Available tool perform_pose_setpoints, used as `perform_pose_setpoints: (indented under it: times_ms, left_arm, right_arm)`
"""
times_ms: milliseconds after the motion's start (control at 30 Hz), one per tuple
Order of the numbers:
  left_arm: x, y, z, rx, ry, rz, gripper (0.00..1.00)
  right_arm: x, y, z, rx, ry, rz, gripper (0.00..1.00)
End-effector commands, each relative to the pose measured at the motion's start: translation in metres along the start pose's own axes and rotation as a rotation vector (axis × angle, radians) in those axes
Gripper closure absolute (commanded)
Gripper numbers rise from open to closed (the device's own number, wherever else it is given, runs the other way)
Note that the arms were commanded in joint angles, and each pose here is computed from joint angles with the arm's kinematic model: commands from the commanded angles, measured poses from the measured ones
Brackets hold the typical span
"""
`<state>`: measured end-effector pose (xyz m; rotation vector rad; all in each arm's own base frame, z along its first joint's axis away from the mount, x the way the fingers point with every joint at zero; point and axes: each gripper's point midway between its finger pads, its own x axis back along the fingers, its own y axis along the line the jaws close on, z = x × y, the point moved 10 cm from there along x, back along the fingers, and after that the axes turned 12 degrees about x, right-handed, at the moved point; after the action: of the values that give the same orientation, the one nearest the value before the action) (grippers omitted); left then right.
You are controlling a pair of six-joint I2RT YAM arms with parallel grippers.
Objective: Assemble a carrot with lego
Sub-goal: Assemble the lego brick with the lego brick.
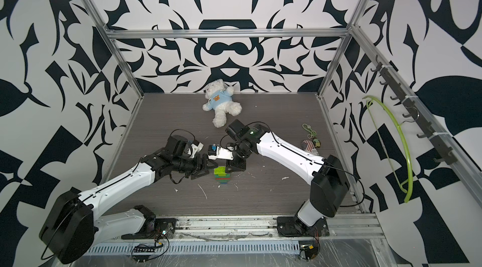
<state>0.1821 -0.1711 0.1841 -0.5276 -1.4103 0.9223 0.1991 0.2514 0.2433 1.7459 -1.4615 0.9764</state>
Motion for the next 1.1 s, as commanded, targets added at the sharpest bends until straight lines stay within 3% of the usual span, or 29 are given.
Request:
perform_pose_setpoints:
  times_ms: [0,467,933,1067]
  left_arm:
    - [-0.004,0.008,0.003,0.006,0.032,-0.013,0.27]
    - [-0.007,0.014,0.003,0.005,0.051,-0.039,0.36]
    - [-0.01,0.022,0.003,0.01,0.051,-0.066,0.37]
    - [-0.009,0.022,0.004,0.008,0.047,-0.07,0.37]
  right_arm:
    - [0.006,-0.001,-0.008,0.037,-0.02,0.016,0.7]
    - [0.0,-0.002,-0.005,0.037,0.021,0.015,0.71]
    - [-0.018,0.002,0.009,0.029,0.091,0.004,0.73]
    - [-0.015,0.007,0.009,0.035,0.06,0.007,0.74]
